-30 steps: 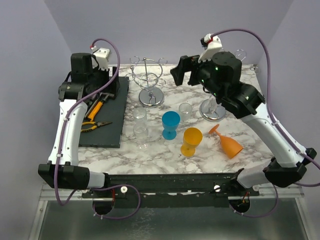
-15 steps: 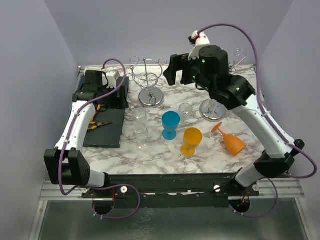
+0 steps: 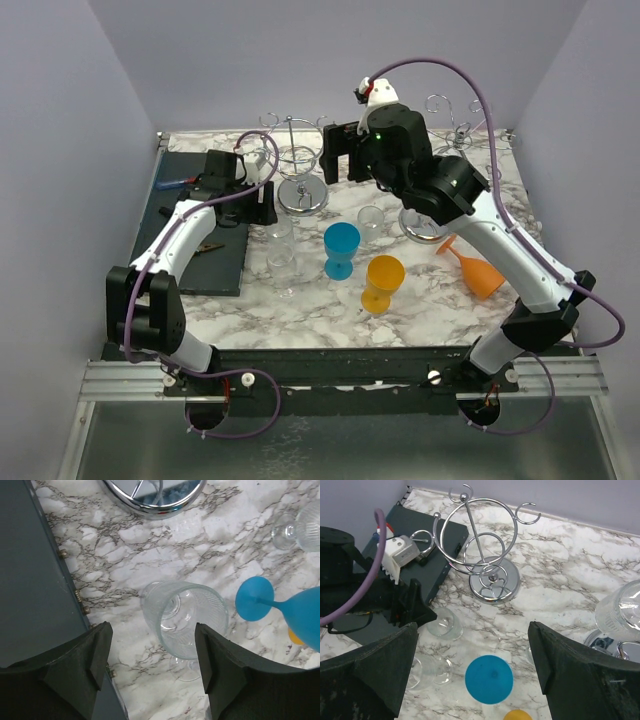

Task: Place the wine glass upside down on the wine glass rack
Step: Pick up the wine glass at the center of the board.

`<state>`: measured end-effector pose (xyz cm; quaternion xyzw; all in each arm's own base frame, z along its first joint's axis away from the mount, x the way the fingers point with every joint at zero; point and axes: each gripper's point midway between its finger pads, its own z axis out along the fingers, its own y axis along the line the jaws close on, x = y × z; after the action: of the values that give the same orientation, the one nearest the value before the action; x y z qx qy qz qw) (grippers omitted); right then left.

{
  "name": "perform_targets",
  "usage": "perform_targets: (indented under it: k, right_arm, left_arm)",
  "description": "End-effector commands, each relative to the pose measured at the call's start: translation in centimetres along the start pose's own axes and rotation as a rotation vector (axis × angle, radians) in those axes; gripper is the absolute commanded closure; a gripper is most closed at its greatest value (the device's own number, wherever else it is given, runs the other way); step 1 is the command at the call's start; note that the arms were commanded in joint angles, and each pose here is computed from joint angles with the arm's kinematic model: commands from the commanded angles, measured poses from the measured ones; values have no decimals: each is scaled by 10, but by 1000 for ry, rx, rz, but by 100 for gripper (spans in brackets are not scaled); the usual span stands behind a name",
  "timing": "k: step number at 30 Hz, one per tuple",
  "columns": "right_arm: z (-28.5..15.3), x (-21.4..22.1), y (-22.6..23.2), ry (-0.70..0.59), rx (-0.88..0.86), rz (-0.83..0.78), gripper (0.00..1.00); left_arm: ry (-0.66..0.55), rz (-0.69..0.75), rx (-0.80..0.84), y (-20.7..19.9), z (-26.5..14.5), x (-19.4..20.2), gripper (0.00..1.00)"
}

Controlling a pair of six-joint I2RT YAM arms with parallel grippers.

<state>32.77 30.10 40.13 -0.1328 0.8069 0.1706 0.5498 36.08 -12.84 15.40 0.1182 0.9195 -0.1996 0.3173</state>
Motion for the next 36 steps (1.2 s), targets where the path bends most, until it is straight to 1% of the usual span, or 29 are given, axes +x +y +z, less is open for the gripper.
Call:
perform_targets:
  k: [1,9,14,16,19,21,24,25,31,34,36]
  right_arm:
    - [-6,-6,6,-21,31,-21,2]
    - [-3,6,14,-6,41,-14,4]
    - [-9,10,10,-7,50,2,4]
    - [-10,11,9,-9,52,5,4]
    - [-11,10,7,-14,59,7,4]
    - [-13,9,5,-20,68,8,4]
    - [-15,8,1,-27,81,8,3]
    - [-15,8,1,-29,82,9,3]
    - [-14,10,-1,-27,93,8,3]
    - [-15,12,-3,-30,99,11,3]
    - [-16,14,-5,-34,101,12,3]
  left_arm:
    - [-25,29,-69,19,12,3,28]
    - [-3,36,-41,20,25,15,37]
    - [-3,46,-5,13,24,21,37]
    - [-15,52,7,10,22,23,36]
    - [-52,103,27,5,17,22,33]
    - [-98,132,40,0,10,18,28]
    - [-146,163,51,-6,1,6,13]
    - [-162,169,52,-7,-2,-1,11]
    - [-242,185,73,-18,-18,-33,9]
    - [-277,187,53,-16,-26,-40,11]
    - [-286,189,51,-14,-28,-36,13]
